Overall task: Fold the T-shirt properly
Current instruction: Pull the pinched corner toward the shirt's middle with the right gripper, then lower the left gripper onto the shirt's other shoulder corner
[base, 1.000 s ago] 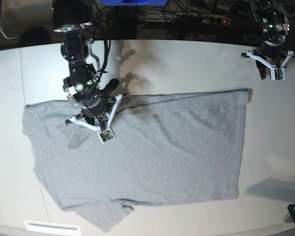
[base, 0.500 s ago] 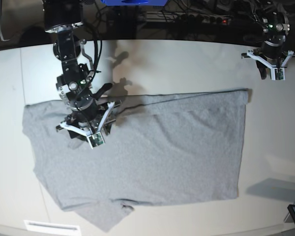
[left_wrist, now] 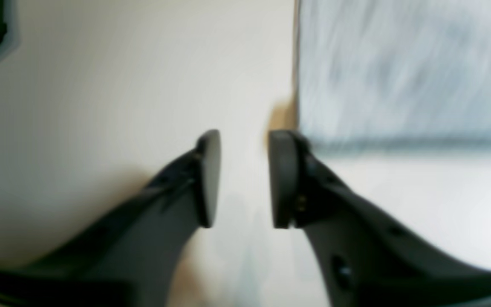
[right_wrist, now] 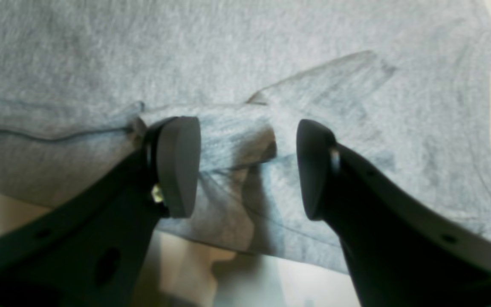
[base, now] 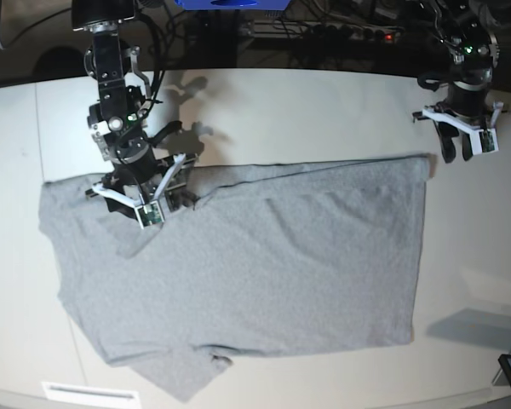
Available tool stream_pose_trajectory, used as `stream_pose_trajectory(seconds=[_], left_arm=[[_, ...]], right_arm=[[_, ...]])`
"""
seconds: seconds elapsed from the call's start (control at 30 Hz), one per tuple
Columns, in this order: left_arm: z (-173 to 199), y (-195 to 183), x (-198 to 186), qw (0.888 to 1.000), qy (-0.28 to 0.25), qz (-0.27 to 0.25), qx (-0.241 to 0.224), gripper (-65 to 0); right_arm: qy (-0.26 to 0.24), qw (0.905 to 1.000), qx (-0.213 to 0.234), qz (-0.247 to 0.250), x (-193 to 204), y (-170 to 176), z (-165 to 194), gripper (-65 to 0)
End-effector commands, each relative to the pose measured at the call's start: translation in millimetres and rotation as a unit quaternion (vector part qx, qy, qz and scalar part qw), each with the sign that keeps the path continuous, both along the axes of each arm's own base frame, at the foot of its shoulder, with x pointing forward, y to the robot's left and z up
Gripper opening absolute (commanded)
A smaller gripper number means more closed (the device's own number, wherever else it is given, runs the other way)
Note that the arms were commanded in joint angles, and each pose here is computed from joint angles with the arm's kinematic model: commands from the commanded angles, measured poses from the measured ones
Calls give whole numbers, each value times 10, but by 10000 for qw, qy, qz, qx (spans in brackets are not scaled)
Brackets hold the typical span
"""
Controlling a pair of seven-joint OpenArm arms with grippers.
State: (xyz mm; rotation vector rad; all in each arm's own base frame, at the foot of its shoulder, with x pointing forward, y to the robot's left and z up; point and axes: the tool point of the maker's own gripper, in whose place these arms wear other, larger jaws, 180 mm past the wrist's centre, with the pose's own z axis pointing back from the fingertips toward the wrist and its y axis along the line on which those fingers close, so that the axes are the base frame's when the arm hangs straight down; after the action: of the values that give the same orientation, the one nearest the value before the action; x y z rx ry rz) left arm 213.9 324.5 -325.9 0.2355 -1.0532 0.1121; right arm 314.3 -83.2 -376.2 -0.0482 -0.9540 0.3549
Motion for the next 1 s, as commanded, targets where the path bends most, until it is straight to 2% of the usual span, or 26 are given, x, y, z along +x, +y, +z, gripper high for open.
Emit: stream_pose_trajectory(seconds=[0.0, 0.13, 0.2, 0.4, 0.5, 0.6, 0.97], left_arm=[[87, 20, 14, 9999, -102, 7, -37, -376], [15, -51, 50, 9980, -68, 70, -628, -170], [-37, -73, 37, 9965, -81, 105, -821, -128], [-60, -227, -7, 9861, -374, 157, -1611, -205], [-187, -219, -29, 9798, -363, 280, -1948, -247], [-269, -204, -46, 9781, -298, 348, -2030, -255], [-212, -234, 73, 9762, -458, 291, -2101, -257]], right_arm=[[-263, 9996, 45, -7, 55, 12, 122, -305], [-261, 9996, 47, 1, -7, 7, 119, -305], [-321, 9995, 60, 0, -28, 9, 171, -305], [-375, 9993, 57, 1, -54, 5, 218, -305], [-345, 9994, 54, 0, -68, 4, 201, -305], [-291, 9996, 54, 0, -106, 4, 168, -305], [-207, 9998, 55, 7, -160, 10, 115, -305]])
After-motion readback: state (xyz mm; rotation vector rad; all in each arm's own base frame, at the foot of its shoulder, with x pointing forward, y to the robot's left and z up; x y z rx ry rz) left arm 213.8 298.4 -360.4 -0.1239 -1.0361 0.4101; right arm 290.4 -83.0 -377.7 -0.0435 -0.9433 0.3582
